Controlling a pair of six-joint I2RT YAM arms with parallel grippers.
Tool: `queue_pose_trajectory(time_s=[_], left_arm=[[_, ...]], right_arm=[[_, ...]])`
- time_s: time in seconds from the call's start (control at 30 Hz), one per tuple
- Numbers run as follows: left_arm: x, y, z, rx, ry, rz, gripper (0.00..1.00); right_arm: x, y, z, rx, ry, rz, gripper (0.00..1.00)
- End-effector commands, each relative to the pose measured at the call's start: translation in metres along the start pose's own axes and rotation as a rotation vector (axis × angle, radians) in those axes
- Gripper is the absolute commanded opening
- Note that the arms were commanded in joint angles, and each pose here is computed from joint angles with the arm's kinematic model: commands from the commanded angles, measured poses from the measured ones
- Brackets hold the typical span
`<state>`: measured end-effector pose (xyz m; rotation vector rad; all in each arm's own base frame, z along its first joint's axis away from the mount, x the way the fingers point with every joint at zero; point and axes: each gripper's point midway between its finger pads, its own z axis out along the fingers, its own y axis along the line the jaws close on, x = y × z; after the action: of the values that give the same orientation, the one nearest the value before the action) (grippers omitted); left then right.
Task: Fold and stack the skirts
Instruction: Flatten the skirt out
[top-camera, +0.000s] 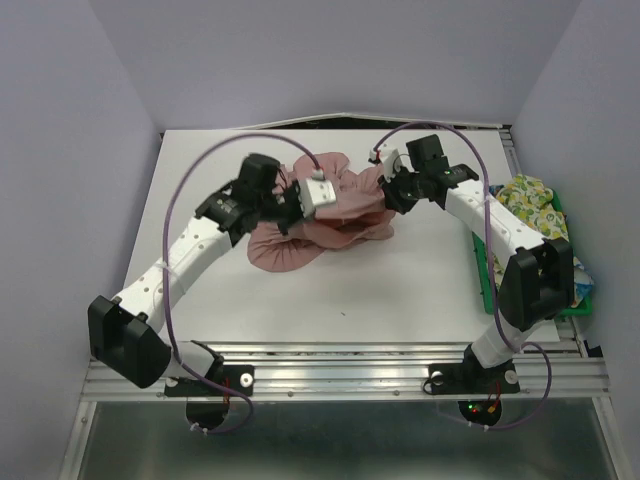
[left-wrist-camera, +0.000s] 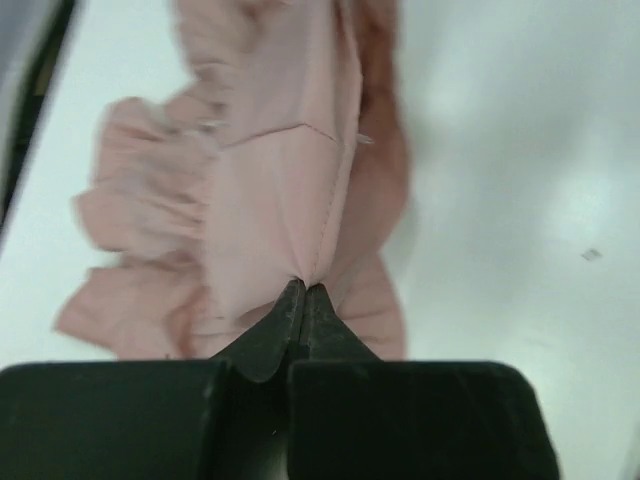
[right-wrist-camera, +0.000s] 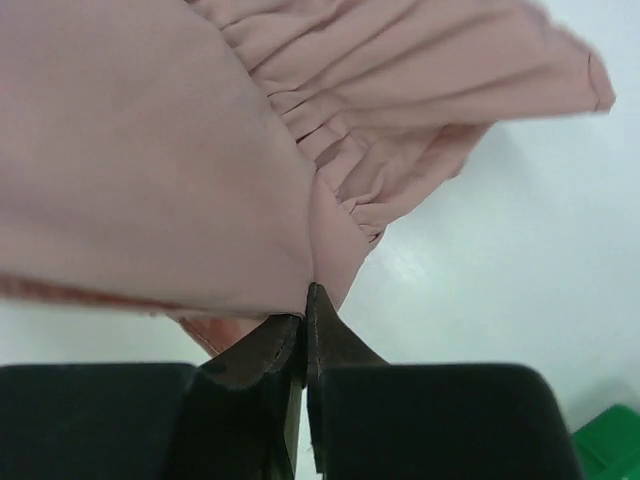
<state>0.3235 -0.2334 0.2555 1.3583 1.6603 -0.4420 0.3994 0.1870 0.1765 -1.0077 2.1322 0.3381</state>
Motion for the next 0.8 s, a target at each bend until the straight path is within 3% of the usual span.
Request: queue_pose_trajectory(time_s=[0.0, 0.03, 0.07, 0.1, 0.17, 0.2, 0.27, 0.37, 0.4, 0.47, 0.5, 0.57, 0.6, 0.67, 0.7, 0.77], left_arm=[[0.069, -0.107, 0.025, 0.216, 0.146, 0.132, 0.00], [0.074, -0.131, 0.030, 0.257, 0.153, 0.168, 0.00], [0.086, -0.142, 0.033, 0.273, 0.177, 0.181, 0.01], [0.105, -0.150, 0.036, 0.279, 0.223, 0.190, 0.26], [0.117, -0.155, 0.040, 0.302, 0.258, 0.174, 0.49], [0.109, -0.151, 0.040, 0.296, 0.246, 0.158, 0.71], [0.092, -0.136, 0.038, 0.278, 0.202, 0.113, 0.75], [0.052, -0.083, 0.026, 0.214, 0.088, 0.001, 0.83], [0.025, -0.060, 0.020, 0.189, 0.022, -0.011, 0.83], [0.036, -0.011, 0.022, 0.131, 0.033, -0.132, 0.83], [0.018, 0.021, 0.016, 0.077, -0.004, -0.138, 0.83], [0.047, 0.071, 0.026, 0.011, 0.043, -0.287, 0.82], [0.032, 0.099, 0.019, -0.027, 0.014, -0.286, 0.82], [0.065, 0.128, 0.040, -0.034, 0.079, -0.358, 0.82], [0.056, 0.143, 0.036, -0.043, 0.076, -0.324, 0.82], [0.082, 0.160, 0.055, -0.059, 0.115, -0.378, 0.82]], right_arm=[[0.058, 0.042, -0.019, -0.210, 0.166, -0.050, 0.22], [0.063, 0.048, -0.023, -0.233, 0.186, -0.042, 0.59], [0.068, 0.051, -0.026, -0.247, 0.205, -0.043, 0.68], [0.072, 0.054, -0.033, -0.260, 0.231, -0.054, 0.82], [0.071, 0.051, -0.040, -0.269, 0.235, -0.059, 0.97], [0.066, 0.049, -0.046, -0.275, 0.228, -0.061, 1.00], [0.056, 0.043, -0.051, -0.283, 0.207, -0.066, 1.00], [0.032, 0.024, -0.048, -0.261, 0.156, -0.028, 1.00], [0.024, 0.013, -0.042, -0.233, 0.138, 0.009, 1.00], [0.005, -0.008, -0.018, -0.206, 0.115, 0.042, 0.98], [-0.007, -0.015, -0.007, -0.193, 0.092, 0.089, 0.97], [-0.050, -0.038, 0.003, -0.158, 0.005, 0.089, 0.91], [-0.041, -0.040, 0.031, -0.204, 0.043, 0.140, 0.90], [-0.057, -0.049, 0.047, -0.220, 0.017, 0.161, 0.86], [-0.067, -0.059, 0.062, -0.217, -0.002, 0.164, 0.85], [-0.074, -0.062, 0.078, -0.209, -0.017, 0.158, 0.82]])
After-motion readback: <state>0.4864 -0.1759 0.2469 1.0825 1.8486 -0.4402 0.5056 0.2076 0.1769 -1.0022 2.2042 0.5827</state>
